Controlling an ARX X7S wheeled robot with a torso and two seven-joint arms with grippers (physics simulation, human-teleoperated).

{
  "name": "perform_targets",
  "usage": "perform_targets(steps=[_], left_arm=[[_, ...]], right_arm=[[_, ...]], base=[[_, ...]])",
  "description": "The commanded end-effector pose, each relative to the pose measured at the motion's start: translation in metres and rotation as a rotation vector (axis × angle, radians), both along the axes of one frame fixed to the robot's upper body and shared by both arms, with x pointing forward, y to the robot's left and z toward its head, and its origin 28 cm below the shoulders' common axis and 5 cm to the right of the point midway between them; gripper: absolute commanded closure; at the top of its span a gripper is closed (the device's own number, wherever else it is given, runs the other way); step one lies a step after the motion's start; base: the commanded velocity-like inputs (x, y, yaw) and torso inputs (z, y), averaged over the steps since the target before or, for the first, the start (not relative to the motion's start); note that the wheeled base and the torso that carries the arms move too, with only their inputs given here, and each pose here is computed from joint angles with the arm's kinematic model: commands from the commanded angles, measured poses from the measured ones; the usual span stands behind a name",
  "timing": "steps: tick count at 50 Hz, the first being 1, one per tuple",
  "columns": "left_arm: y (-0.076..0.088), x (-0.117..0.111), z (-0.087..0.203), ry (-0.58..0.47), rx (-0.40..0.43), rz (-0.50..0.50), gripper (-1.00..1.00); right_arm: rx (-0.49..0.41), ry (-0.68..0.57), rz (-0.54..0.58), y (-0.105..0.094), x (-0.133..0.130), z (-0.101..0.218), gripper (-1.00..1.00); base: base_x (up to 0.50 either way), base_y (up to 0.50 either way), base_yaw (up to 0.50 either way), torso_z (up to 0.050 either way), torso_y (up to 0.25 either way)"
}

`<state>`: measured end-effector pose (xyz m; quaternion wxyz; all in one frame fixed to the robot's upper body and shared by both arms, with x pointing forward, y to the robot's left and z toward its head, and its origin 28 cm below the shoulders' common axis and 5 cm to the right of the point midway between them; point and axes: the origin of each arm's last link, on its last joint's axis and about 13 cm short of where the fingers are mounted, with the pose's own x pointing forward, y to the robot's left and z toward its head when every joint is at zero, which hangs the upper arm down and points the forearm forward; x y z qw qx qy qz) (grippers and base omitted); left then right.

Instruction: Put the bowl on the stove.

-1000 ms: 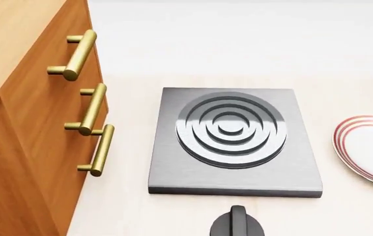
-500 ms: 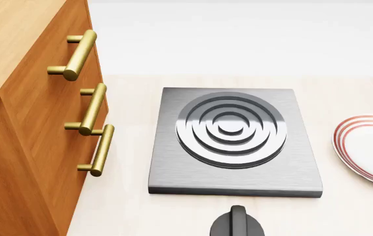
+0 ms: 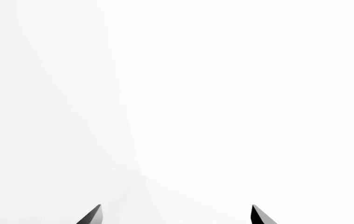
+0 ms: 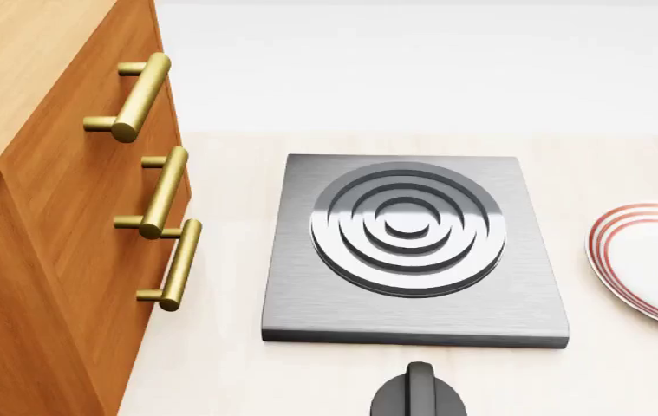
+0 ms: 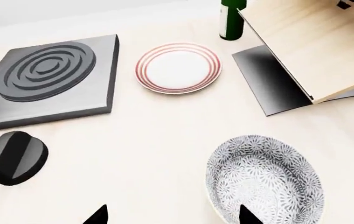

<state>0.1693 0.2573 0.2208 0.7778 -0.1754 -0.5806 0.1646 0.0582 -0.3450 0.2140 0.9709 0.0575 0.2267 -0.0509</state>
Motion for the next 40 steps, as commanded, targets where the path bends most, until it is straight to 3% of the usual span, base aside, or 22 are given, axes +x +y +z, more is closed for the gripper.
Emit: perform_targets(steps=[1, 16, 40], left_arm=[[0.002, 0.000, -0.001, -0.005, 0.004, 0.037, -1.00], [0.001, 0.000, -0.002, -0.003, 0.008, 0.038, -1.00], [0.003, 0.001, -0.003, -0.002, 0.001, 0.038, -1.00]], right_arm=[[-0.091, -0.010, -0.099, -0.007, 0.007, -0.003, -1.00], [-0.149, 0.015, -0.094, -0.005, 0.028, -0.006, -1.00], [-0.127, 0.046, -0.110, -0.001, 0.067, -0.030, -1.00]], base=[[0.00, 0.00, 0.00, 0.000, 0.000], [0.00, 0.00, 0.00, 0.000, 0.000], [0.00, 0.00, 0.00, 0.000, 0.000]])
